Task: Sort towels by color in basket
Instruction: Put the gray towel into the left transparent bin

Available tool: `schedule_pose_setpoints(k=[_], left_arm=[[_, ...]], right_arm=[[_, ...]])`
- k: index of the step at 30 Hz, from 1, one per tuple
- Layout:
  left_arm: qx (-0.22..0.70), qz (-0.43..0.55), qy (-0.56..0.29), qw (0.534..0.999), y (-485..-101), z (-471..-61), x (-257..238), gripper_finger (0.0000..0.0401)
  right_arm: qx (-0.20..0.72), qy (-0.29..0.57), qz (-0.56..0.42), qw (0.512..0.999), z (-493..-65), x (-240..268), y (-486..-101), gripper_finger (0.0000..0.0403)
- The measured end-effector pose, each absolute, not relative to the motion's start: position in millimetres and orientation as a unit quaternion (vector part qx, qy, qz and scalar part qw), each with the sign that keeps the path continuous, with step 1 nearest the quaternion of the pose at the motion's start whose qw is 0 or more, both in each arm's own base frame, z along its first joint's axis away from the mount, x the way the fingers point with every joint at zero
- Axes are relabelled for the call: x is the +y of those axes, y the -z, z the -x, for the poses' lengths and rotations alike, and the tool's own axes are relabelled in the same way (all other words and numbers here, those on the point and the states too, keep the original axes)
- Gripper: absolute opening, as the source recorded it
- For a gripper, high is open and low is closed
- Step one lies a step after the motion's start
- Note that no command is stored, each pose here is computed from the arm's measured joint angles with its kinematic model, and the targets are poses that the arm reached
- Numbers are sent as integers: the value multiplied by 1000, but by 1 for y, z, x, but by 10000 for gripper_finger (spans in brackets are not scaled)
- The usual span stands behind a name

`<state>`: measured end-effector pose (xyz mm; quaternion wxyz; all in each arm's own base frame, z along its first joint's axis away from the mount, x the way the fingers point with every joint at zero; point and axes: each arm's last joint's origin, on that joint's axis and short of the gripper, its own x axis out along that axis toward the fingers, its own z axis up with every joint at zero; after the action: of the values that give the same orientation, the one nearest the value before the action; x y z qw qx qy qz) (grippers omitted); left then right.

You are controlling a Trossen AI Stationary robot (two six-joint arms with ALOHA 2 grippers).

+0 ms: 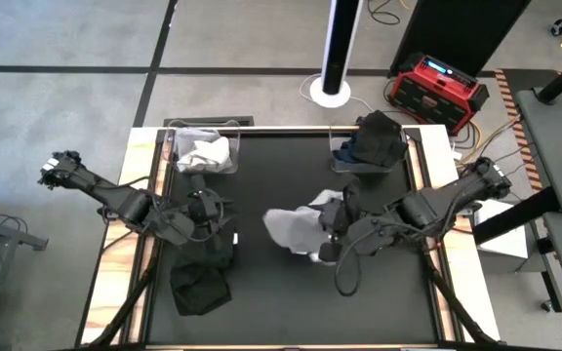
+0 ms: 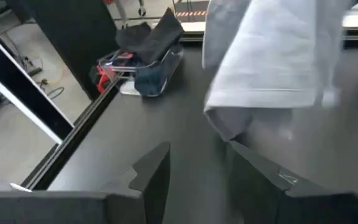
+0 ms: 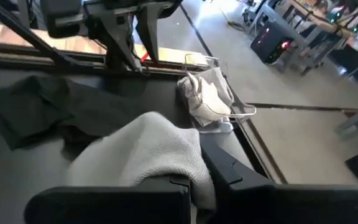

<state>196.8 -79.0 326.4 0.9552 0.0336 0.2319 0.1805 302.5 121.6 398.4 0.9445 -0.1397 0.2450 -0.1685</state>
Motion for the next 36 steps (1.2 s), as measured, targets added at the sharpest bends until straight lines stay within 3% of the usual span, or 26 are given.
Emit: schedule_pose_setpoints(k=[8, 16, 26, 30, 36], left_arm=[[221, -56, -170, 959, -324, -210, -86, 145], [185, -100, -131, 969, -322, -235, -100, 145], [209, -193, -86, 955, -313, -241, -109, 148], [210, -214, -109, 948, -310, -241, -114, 172], [234, -220, -146, 936, -288, -252, -120, 245]], right_arm=[[232, 182, 88, 952, -300, 119, -410, 8], [237, 179, 111, 948, -304, 118, -408, 8], [243, 178, 115, 946, -305, 119, -405, 8], [246, 178, 118, 946, -305, 119, -404, 8], [247, 177, 120, 945, -305, 119, -404, 8]])
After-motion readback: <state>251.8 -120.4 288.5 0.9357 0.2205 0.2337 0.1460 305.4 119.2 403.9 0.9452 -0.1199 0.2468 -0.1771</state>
